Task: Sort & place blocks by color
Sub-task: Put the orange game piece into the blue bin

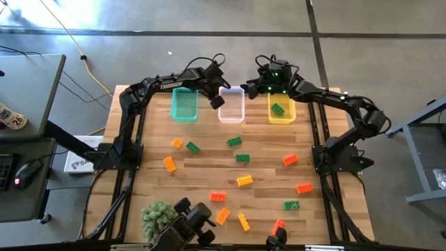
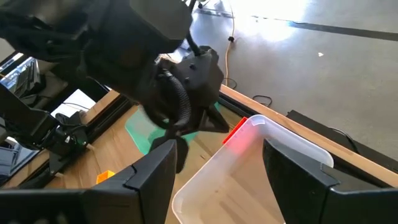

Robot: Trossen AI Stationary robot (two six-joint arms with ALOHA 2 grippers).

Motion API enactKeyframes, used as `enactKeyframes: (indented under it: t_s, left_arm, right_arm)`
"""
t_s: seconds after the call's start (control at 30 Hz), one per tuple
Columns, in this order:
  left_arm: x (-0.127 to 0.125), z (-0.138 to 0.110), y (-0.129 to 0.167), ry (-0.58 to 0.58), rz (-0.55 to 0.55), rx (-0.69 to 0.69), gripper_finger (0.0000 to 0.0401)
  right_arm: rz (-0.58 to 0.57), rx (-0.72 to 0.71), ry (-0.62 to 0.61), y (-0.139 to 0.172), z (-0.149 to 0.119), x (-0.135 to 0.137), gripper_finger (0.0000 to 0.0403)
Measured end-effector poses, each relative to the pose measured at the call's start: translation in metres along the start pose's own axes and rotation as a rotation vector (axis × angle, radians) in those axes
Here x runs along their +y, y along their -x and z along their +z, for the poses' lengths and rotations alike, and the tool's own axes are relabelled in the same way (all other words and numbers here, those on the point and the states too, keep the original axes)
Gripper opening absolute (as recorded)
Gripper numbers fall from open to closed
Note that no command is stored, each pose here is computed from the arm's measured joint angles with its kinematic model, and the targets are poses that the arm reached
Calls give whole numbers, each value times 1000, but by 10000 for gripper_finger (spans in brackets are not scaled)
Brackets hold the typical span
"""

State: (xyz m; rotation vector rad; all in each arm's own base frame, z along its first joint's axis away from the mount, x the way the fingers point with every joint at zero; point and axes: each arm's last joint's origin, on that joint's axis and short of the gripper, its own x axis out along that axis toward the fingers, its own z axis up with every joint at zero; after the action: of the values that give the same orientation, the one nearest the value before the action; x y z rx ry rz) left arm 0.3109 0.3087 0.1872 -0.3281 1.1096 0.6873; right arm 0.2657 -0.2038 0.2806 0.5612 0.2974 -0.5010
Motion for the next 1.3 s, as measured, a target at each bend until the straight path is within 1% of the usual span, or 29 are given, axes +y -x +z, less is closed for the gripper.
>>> enactKeyframes:
  t_s: [0.2,0.33,0.4,0.57,0.67,1.1,1.23,1.3]
  left_arm:
    - [6,-1,-10,55,-20,-2,1]
    - [7,-3,-20,97,-67,16,1]
    - [7,-6,-27,118,-64,36,0]
    - [8,-7,-31,159,-49,41,0]
    - [9,-4,-31,168,-31,19,0]
    - [7,-8,-41,201,-34,50,0]
    - [3,-12,-39,193,-41,103,0]
    - [-2,-16,-38,183,-47,152,0]
  right_arm:
    - [0,0,0,0,0,0,227]
    - [0,0,0,0,0,0,227]
    - [0,0,0,0,0,0,227]
    - [0,0,0,0,0,0,227]
    - [0,0,0,0,0,0,227]
    - [0,0,-8,0,0,0,227]
    - [0,0,-8,0,0,0,227]
    - [0,0,-8,0,0,0,227]
